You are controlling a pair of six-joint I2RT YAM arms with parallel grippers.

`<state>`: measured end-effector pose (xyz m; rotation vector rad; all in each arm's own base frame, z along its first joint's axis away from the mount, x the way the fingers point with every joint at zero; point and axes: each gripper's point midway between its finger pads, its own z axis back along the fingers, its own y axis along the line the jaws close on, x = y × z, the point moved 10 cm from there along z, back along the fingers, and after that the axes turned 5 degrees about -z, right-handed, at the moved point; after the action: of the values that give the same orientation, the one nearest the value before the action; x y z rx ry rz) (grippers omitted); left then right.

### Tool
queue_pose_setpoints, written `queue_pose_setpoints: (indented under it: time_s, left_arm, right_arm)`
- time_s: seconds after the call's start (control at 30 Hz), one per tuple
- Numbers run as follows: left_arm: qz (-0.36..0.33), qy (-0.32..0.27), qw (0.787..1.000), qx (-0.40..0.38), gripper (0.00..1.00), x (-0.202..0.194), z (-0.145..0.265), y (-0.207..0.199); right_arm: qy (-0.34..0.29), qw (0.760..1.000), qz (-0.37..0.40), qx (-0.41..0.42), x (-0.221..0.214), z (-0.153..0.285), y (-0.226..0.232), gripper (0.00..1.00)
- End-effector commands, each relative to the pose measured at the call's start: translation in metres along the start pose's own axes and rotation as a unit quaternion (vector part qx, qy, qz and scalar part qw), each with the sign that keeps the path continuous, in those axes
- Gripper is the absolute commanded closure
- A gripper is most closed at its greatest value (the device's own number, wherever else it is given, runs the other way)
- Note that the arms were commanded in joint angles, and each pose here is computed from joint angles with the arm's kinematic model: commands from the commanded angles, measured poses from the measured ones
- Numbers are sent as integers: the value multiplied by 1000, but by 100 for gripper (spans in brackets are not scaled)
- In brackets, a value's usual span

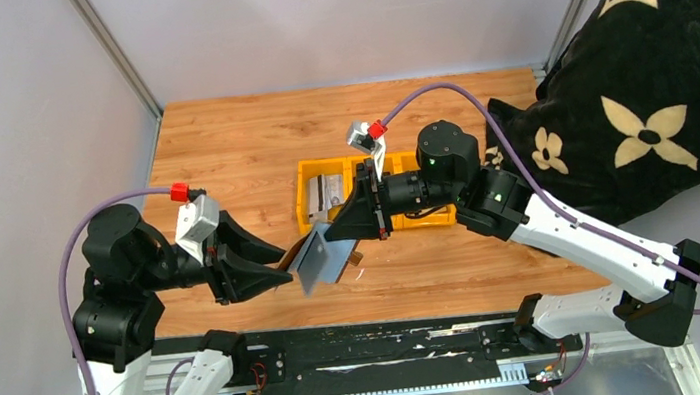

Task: Take the credit cards out of the card holder
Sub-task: Remove the credit card from the card holder.

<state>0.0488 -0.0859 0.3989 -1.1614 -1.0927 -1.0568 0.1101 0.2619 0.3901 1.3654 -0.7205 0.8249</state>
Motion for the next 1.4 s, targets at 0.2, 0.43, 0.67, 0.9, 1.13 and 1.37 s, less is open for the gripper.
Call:
queue_pose_setpoints:
  time_s: [0.2, 0.43, 0.67, 0.9, 1.13, 1.37]
  left_arm:
    - [-18, -5, 998, 58, 74, 2, 1, 7]
    - [-32, -6, 985, 172, 86, 6, 6, 21]
    - [-45, -8, 981, 188, 97, 6, 8, 22]
    - [-45, 6, 996, 71, 100, 0, 4, 6]
    - [-30, 9, 999, 9, 100, -1, 4, -4]
    - [-29, 8, 1000, 2, 100, 1, 4, -5]
  right_arm:
    - [-20, 999, 18, 18, 8, 7, 14, 100]
    - [-26, 998, 27, 50, 8, 9, 19, 100]
    - [-27, 998, 28, 49, 5, 11, 19, 100]
    - [-1, 999, 39, 16, -2, 13, 7, 79]
    - [14, 996, 76, -36, 7, 31, -4, 49]
    - [30, 985, 167, -26, 25, 51, 15, 33]
